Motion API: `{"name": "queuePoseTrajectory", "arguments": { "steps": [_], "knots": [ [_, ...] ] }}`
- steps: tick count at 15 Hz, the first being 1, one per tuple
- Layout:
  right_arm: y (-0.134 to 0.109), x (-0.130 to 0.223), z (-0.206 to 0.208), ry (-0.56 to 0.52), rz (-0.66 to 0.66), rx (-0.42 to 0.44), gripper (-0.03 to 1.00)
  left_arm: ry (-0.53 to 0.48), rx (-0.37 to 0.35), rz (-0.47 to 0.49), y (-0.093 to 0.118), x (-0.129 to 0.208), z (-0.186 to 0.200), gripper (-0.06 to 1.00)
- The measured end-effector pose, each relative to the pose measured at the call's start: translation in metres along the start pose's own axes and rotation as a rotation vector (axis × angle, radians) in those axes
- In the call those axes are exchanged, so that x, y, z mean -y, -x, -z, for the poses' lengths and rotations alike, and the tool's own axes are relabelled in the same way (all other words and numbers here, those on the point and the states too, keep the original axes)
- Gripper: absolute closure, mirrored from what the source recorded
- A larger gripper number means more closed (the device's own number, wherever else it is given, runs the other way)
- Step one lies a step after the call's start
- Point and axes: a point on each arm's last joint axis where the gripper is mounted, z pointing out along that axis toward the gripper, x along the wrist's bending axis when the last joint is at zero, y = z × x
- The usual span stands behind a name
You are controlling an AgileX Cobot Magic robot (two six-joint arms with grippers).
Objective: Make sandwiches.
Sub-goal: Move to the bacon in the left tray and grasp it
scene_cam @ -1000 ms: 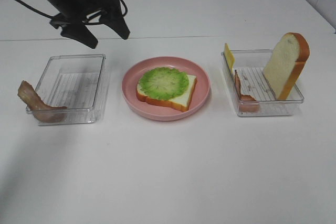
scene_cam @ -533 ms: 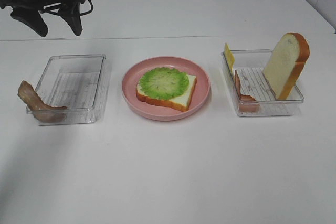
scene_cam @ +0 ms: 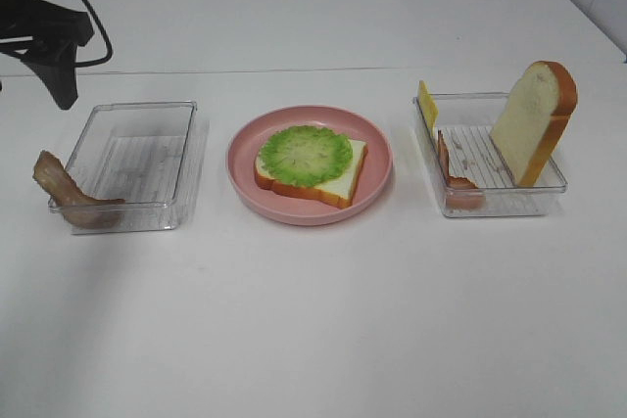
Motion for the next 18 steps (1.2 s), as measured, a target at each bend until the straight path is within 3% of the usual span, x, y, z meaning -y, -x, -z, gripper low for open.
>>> {"name": "queuePoseTrajectory", "arguments": {
  "steps": [4, 8, 14, 17, 18],
  "knots": [
    [0.0, 0.0, 0.0, 0.0, 0.0, 0.0, 0.22, -0.065, -0.022, 0.019, -0.002, 0.014, -0.015, 0.23],
    [0.0, 0.0, 0.0, 0.0, 0.0, 0.0, 0.22, -0.007, -0.018, 0.057, -0.002, 0.005, -0.027, 0.23],
    [0.0, 0.0, 0.0, 0.0, 0.0, 0.0, 0.22, -0.151, -0.046, 0.148, -0.002, 0.001, -0.09, 0.23],
    [0.0, 0.0, 0.0, 0.0, 0.0, 0.0, 0.22, -0.165, -0.049, 0.156, -0.002, -0.001, -0.105, 0.23],
    [0.0, 0.0, 0.0, 0.0, 0.0, 0.0, 0.22, -0.154, -0.048, 0.16, -0.002, -0.002, -0.11, 0.28]
  ]
}}
